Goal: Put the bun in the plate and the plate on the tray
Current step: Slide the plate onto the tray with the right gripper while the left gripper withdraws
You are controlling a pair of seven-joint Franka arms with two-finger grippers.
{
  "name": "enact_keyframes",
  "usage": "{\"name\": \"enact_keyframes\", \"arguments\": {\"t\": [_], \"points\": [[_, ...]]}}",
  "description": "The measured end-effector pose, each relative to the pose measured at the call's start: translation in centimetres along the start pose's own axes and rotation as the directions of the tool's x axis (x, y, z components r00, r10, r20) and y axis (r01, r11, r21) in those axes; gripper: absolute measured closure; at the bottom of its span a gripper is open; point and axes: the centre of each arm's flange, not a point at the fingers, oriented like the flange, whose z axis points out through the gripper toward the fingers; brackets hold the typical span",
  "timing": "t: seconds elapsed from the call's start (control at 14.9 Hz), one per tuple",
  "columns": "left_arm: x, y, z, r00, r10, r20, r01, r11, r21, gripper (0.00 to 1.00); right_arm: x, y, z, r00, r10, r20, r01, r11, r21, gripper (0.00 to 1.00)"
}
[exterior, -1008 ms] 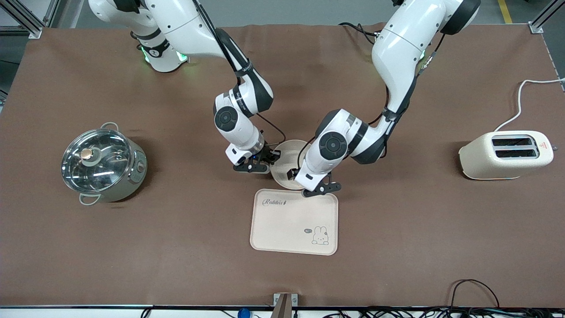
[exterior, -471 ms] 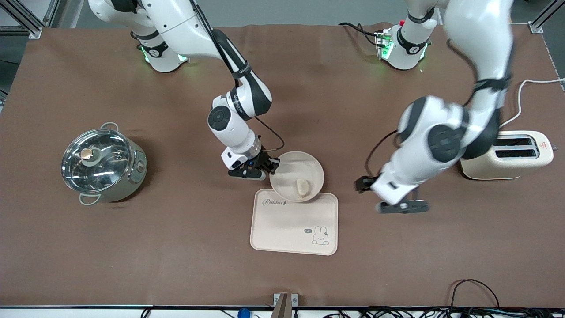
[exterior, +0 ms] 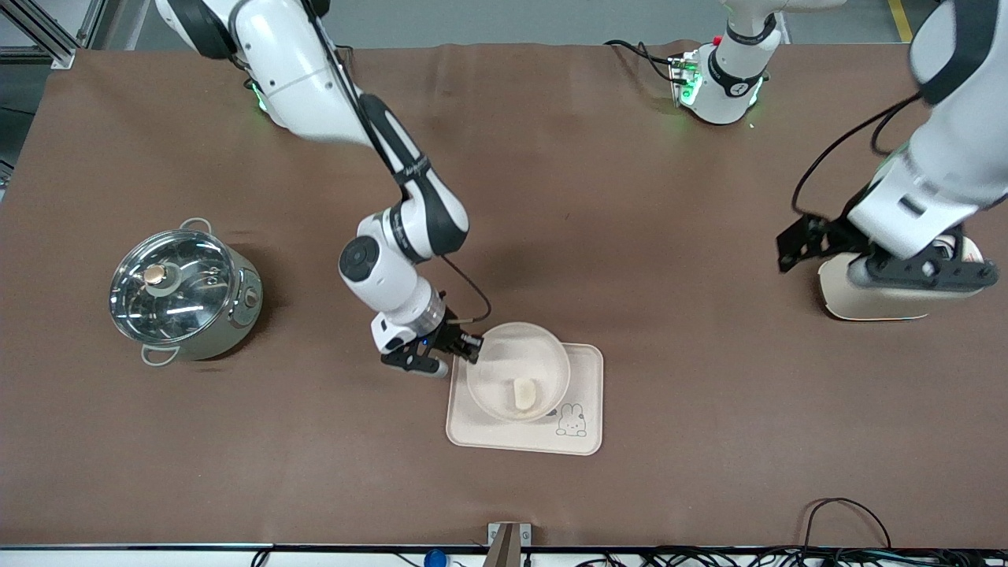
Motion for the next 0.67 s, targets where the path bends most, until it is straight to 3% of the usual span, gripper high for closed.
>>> {"name": "enact_keyframes", "arguments": {"t": [0.13, 0.4, 0.54, 0.67], "points": [[-1.7, 0.0, -1.7, 1.0, 0.001, 0.029, -0.002, 1.0, 0.023, 0.0, 1.7, 1.1, 1.9, 0.999, 0.03, 0.009, -0.031, 0.999, 0.013, 0.96], [-2.9, -1.1, -3.4, 1.0, -0.025, 0.016, 0.024, 0.999, 0.043, 0.0, 2.5, 1.1, 3.9, 0.998, 0.054, 0.026, -0.055, 0.997, 0.049, 0.96], [-3.3, -2.2, -3.8, 0.999, -0.039, 0.012, 0.038, 0.998, 0.046, 0.0, 2.1, 0.7, 4.2, 0.998, 0.052, 0.034, -0.054, 0.997, 0.054, 0.83], [-3.3, -2.8, -4.0, 0.999, -0.047, 0.008, 0.046, 0.998, 0.047, 0.0, 2.0, 0.6, 4.3, 0.998, 0.051, 0.036, -0.053, 0.997, 0.056, 0.61]]}}
